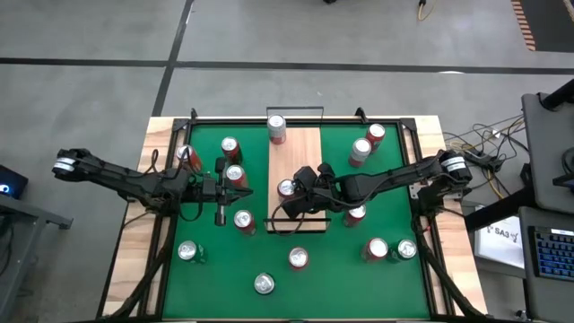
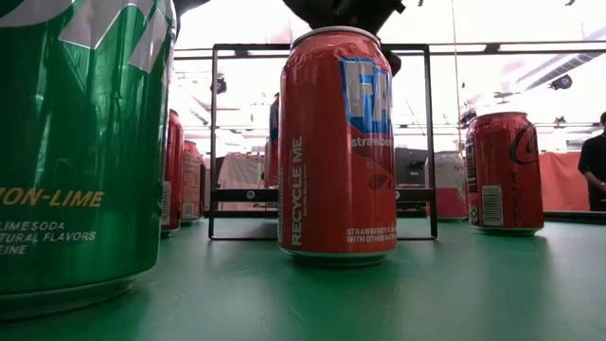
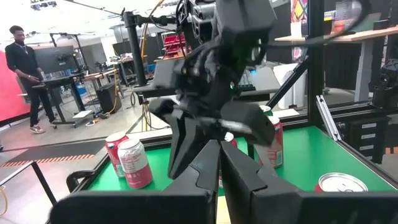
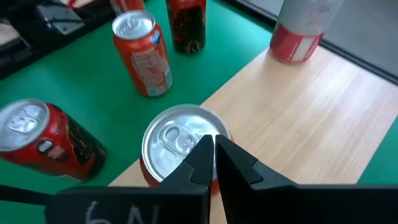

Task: Place canned beverage on shelf
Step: Put the orange soda can on the shelf

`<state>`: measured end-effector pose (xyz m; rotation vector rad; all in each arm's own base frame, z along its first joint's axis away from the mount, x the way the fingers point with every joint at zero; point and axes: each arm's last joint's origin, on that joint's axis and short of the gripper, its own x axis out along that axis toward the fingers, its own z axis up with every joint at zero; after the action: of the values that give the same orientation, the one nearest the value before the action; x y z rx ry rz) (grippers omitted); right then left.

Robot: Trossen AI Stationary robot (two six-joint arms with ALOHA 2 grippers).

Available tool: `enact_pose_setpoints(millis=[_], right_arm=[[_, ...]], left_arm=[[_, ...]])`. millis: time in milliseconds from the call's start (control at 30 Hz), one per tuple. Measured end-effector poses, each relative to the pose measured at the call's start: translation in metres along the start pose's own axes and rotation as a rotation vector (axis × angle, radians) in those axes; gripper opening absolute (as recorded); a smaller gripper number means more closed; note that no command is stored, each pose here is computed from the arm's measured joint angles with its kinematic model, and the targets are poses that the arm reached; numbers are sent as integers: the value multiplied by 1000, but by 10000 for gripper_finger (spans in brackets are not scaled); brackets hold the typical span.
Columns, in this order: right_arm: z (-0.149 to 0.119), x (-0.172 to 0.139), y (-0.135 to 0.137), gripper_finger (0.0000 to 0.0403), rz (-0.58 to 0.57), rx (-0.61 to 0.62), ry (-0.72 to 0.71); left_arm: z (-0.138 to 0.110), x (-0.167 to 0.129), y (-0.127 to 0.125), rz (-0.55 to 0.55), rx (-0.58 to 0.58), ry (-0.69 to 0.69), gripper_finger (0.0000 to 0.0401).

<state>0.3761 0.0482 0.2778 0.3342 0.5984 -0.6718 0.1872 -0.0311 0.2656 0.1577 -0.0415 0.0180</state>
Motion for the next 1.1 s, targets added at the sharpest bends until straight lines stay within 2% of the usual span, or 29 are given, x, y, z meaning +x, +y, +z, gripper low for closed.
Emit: enact_pose_setpoints(millis=[167, 367, 767, 1100], right_arm=[[1, -15, 4, 9, 44, -18, -5], [-5, -22, 6, 9, 155, -14, 118], [-21, 6, 11, 9, 127, -57, 194], [-15, 24, 9, 9, 121, -41, 152]], left_arm=[[0, 0, 0, 0, 0, 0, 0], [0, 0, 0, 0, 0, 0, 0], [0, 0, 0, 0, -3, 0, 0], [0, 0, 0, 0, -3, -1, 0]])
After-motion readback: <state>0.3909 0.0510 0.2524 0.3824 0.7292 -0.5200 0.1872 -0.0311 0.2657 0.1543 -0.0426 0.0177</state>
